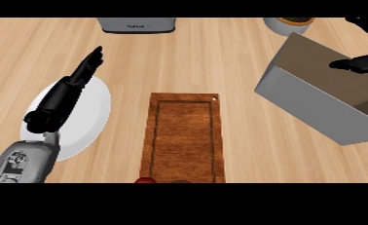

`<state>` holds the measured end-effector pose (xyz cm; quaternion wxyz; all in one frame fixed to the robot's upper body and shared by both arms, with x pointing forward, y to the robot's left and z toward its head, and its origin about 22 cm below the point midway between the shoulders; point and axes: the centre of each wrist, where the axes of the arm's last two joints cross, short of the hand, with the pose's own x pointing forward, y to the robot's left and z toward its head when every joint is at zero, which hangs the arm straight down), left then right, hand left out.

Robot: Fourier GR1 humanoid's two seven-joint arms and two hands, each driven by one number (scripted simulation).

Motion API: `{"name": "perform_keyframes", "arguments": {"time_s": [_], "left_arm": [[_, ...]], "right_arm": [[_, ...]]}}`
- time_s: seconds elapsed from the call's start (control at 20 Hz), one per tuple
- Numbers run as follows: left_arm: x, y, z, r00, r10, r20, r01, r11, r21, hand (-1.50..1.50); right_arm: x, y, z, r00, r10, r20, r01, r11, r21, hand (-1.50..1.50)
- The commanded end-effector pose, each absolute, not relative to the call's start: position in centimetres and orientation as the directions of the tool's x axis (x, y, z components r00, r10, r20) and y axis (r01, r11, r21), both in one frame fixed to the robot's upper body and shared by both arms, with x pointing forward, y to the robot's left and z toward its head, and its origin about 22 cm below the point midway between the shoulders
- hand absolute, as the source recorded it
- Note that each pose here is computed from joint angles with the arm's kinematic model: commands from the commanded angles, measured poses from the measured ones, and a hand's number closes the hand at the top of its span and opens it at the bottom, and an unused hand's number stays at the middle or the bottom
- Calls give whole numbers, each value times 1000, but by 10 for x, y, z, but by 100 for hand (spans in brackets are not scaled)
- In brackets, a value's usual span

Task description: Pick the squash from the cutting board and place it in the cardboard box

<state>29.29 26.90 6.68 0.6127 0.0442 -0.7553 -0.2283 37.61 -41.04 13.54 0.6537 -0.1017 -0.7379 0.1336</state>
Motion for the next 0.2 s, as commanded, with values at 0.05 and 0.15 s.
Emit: {"name": "perform_keyframes", "arguments": {"time_s": [0.05,0.15], "left_arm": [[290,256,66,-264,-323,909,225,895,384,0],[296,259,72,-272,-337,902,217,891,398,0]], "right_arm": [[368,-450,128,-105,143,984,114,985,-131,-150],[360,-466,121,-115,143,983,162,979,-123,-150]]}}
